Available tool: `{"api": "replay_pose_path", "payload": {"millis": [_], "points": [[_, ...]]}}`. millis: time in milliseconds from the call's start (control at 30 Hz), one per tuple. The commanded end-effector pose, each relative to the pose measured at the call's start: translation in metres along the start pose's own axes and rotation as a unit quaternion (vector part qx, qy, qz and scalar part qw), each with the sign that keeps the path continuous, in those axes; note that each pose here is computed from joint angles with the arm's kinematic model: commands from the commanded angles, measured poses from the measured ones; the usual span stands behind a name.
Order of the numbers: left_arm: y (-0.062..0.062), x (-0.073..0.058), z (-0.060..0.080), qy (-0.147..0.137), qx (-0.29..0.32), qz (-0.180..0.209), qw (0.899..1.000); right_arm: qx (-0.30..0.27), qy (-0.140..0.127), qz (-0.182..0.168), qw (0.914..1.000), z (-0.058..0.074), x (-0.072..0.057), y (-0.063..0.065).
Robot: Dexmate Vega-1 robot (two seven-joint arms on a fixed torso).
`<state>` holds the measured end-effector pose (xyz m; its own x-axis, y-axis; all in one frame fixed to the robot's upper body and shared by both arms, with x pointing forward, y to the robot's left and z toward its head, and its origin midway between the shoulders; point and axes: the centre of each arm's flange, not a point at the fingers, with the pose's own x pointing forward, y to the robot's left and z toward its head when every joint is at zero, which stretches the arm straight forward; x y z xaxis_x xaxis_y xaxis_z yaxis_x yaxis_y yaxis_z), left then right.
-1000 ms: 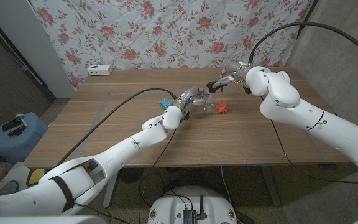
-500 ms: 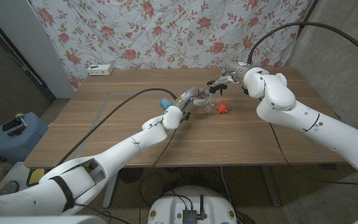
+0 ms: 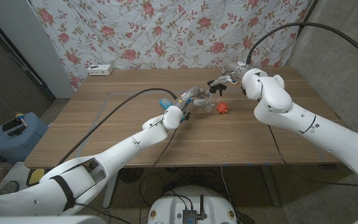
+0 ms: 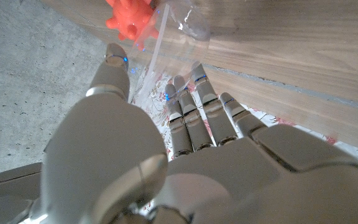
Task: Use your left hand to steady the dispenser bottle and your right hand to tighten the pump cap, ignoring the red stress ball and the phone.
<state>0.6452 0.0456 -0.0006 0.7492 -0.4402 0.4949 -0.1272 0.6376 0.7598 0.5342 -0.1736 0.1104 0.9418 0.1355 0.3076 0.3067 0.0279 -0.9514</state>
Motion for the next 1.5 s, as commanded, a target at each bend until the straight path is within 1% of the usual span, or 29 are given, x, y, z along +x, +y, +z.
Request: {"api": "replay_pose_path", "payload": {"millis": [33, 400, 833, 1500], "points": [[-0.0008, 0.0002, 0.0014, -0.002, 0.000, -0.002, 1.000, -0.001, 0.000, -0.014, 0.9999, 0.0077, 0.0014, 0.0051], [-0.0021, -0.0017, 0.0009, 0.000, -0.002, -0.001, 1.000, 0.005, 0.007, -0.043, 0.9990, 0.0097, -0.0026, 0.0074], [-0.0039, -0.0042, 0.0004, 0.002, -0.004, -0.001, 1.000, 0.011, 0.008, -0.052, 0.9985, 0.0110, -0.0027, 0.0089], [-0.0050, -0.0059, 0.0014, 0.002, -0.006, -0.001, 1.000, 0.018, 0.008, -0.056, 0.9983, 0.0125, -0.0039, 0.0121]]}}
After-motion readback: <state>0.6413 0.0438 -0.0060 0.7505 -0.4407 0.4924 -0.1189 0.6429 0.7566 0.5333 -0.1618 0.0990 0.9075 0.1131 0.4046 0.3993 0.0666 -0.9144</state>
